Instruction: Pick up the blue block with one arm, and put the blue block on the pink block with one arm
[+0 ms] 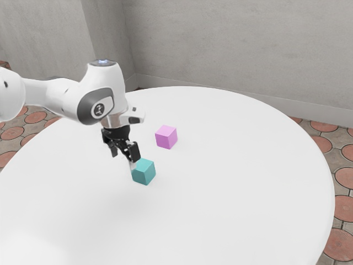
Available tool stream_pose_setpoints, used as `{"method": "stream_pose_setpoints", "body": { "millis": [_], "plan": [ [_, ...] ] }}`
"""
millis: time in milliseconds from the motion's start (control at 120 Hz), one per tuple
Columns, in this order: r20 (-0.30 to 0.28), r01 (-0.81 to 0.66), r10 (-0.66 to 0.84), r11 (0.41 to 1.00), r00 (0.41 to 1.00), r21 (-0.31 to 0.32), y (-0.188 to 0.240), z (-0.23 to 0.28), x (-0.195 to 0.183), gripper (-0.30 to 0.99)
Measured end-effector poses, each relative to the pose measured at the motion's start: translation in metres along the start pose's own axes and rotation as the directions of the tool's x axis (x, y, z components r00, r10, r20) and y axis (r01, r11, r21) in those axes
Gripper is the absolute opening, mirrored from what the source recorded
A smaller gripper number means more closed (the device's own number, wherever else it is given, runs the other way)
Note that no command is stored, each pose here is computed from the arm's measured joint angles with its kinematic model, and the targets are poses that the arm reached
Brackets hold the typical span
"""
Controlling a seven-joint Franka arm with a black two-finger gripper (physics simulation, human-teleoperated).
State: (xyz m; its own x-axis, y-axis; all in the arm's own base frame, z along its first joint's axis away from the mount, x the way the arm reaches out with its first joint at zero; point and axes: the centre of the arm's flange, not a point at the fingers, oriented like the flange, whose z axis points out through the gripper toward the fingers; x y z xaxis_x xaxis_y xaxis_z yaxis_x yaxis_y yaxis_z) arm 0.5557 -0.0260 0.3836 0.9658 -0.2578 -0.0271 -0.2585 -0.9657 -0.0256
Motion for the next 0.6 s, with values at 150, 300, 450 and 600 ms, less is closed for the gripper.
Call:
{"method": "stream_pose_setpoints", "body": {
  "millis": [150,300,450,600],
  "plan": [
    [-0.006,0.074,-0.074,0.997,0.997,0.001,-0.029,0.016,0.012,0.69],
    [-0.01,0.105,-0.105,0.994,0.994,-0.001,-0.041,0.029,0.041,0.69],
    [0.028,0.151,-0.151,0.989,0.988,-0.007,-0.053,0.05,0.046,0.69],
    [0.051,0.173,-0.172,0.985,0.984,-0.013,-0.048,0.066,0.053,0.69]
  ]
}}
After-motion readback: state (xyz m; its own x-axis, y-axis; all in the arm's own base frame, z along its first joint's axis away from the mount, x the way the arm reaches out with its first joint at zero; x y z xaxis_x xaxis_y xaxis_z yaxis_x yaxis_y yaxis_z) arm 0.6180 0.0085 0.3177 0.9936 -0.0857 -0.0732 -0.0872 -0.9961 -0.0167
